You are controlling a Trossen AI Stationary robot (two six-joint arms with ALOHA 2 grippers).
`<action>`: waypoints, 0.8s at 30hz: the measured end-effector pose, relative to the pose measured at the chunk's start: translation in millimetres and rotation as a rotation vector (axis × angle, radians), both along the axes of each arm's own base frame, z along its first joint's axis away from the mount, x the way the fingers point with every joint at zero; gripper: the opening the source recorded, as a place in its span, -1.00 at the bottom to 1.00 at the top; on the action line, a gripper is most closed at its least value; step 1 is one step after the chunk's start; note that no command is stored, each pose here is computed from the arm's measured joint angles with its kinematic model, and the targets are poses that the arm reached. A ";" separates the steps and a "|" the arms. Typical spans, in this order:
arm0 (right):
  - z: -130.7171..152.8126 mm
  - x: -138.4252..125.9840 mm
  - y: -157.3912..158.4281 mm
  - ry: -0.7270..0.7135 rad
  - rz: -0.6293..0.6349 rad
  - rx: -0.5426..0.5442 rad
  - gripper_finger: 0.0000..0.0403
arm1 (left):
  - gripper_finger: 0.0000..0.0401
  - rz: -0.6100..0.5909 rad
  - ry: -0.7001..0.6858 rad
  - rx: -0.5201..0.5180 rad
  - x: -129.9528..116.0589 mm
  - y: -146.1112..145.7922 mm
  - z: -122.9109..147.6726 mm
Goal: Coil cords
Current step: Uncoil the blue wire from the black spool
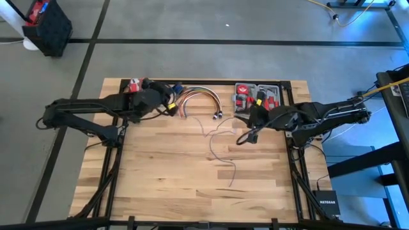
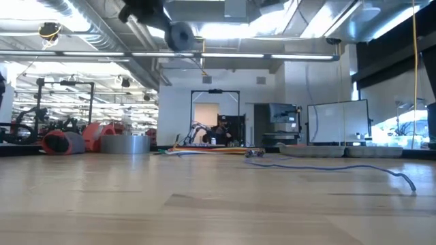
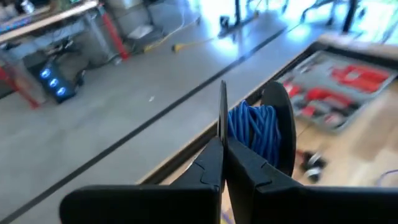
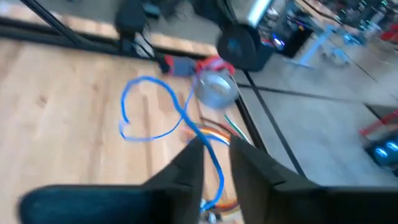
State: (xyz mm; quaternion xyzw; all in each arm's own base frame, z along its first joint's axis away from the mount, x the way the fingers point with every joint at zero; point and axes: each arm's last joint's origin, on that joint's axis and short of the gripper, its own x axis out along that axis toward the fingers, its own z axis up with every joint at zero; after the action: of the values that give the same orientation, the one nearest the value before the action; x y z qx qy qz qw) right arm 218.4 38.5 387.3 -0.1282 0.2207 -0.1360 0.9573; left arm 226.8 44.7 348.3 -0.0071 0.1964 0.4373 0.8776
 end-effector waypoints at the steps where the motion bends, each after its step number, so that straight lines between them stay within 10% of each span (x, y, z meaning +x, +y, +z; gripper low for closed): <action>1: -1.4 -0.8 -0.5 0.015 -0.014 -0.006 -0.56 | -0.99 -0.021 -0.023 0.003 -1.5 -2.1 4.2; 9: -3.4 6.6 -1.1 0.008 -0.035 -0.011 -0.28 | -0.99 -0.188 -0.055 -0.002 -3.1 -18.5 12.5; 17: -45.8 20.7 -7.8 0.314 -0.123 0.026 -0.27 | -0.99 -0.251 -0.049 0.020 -1.1 -25.5 14.4; 24: -77.7 71.9 -6.1 0.131 0.036 -0.027 -0.27 | -0.99 -0.465 -0.173 -0.016 9.5 -32.6 23.3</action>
State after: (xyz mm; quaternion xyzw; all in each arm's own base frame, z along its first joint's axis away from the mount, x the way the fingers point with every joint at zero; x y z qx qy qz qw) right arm 290.4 32.4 309.6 -0.1534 0.2786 -0.1131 0.9413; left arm 236.3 12.1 371.7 -0.0061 0.1202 0.2198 0.9681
